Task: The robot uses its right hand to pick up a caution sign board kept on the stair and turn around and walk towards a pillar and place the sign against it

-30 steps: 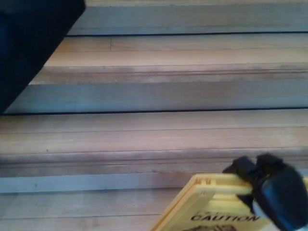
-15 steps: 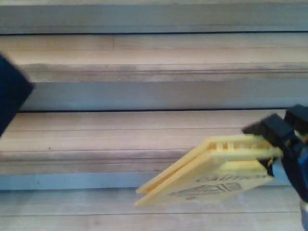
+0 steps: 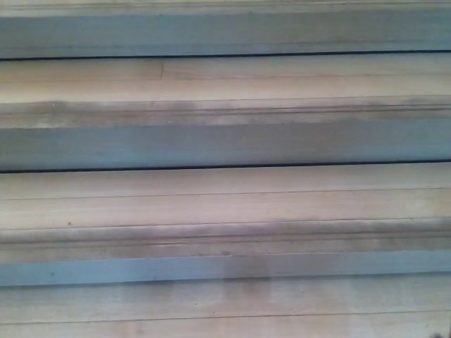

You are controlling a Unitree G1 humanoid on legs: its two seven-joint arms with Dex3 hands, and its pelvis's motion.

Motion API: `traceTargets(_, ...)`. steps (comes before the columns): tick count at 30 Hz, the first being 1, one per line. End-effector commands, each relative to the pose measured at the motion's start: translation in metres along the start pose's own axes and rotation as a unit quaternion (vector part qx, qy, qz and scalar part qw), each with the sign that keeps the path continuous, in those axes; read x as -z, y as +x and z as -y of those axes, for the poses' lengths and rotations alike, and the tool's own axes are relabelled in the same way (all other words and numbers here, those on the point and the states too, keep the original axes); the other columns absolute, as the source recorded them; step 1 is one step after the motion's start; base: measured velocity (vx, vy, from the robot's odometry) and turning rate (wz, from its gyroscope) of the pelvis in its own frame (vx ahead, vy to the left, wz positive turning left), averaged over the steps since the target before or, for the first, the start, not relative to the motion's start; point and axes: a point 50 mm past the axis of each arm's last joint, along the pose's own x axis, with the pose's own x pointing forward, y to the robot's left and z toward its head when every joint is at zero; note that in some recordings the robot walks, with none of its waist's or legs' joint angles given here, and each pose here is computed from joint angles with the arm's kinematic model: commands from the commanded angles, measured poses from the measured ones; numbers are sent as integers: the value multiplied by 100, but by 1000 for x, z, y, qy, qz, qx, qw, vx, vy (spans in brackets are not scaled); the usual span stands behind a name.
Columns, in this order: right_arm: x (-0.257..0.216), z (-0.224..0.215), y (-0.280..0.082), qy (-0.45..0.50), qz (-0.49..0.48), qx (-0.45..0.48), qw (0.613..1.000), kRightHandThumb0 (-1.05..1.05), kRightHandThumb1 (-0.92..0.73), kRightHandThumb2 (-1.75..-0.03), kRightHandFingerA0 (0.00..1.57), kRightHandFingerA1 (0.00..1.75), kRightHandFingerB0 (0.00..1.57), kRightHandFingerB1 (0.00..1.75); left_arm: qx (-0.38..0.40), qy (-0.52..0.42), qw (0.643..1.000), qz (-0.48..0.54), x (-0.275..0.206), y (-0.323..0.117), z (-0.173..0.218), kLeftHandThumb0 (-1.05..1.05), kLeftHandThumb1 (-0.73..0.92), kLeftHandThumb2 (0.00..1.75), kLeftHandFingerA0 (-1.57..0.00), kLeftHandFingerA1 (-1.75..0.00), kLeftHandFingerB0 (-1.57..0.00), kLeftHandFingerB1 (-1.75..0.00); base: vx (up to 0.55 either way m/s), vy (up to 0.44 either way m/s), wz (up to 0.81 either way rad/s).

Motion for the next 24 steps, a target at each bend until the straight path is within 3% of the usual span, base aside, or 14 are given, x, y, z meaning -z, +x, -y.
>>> traceTargets(1, -12, 48, -5, 48, 70, 109, 990, -15, -64, -72, 90, 169, 86, 97, -6, -5, 999, 42, -10, 2, -2, -34, 42, 68, -113, -70, -99, -65, 0, 0, 0)
traceTargets(9, -7, 67, 1, 23, 68, 117, 991, -22, -65, -82, 95, 165, 85, 101, -10, 0, 999, 39, -7, -1, -4, -35, 42, 68, -115, -71, -100, -66, 0, 0, 0)
traceTargets(10, -8, 68, 3, 26, 68, 120, 990, -27, -57, -103, 120, 130, 83, 95, -9, -3, 999, 40, -7, -2, -4, -34, 41, 69, -116, -71, -99, -66, 0, 0, 0)
traceTargets(11, -9, 70, 5, 32, 71, 125, 989, -22, -68, -80, 94, 165, 82, 101, -7, -7, 999, 44, -6, -2, -3, -35, 42, 68, -113, -71, -98, -66, 0, 0, 0)
traceTargets(16, -12, 70, 5, 44, 82, 151, 984, -20, -66, -77, 96, 162, 84, 99, -12, -9, 999, 41, -5, -3, -4, -36, 43, 66, -115, -70, -101, -65, 0, 0, 0)
traceTargets(17, -14, 70, 5, 47, 84, 156, 983, -26, -56, -102, 118, 129, 81, 95, -14, -9, 999, 40, -4, -3, -4, -37, 42, 66, -116, -71, -101, -66, 0, 0, 0)
traceTargets(18, -15, 70, 5, 48, 84, 156, 983, -26, -56, -102, 118, 129, 81, 95, -16, -10, 999, 41, -4, -3, -5, -37, 42, 66, -116, -71, -101, -66, 0, 0, 0)
traceTargets(19, -20, 73, 3, 55, 80, 157, 983, -22, -68, -75, 99, 168, 81, 105, -13, -5, 999, 42, -4, -4, -5, -35, 42, 68, -115, -70, -101, -65, 0, 0, 0)
traceTargets(21, -24, 77, -2, 59, 71, 166, 982, -21, -67, -77, 93, 161, 81, 96, -14, -14, 999, 38, -2, -6, -6, -34, 42, 68, -116, -70, -99, -65, 0, 0, 0)
traceTargets(24, -28, 82, -9, 59, 55, 174, 981, -25, -69, -78, 96, 162, 83, 99, -19, -19, 999, 35, 1, -8, -8, -35, 44, 66, -113, -70, -97, -65, 0, 0, 0)
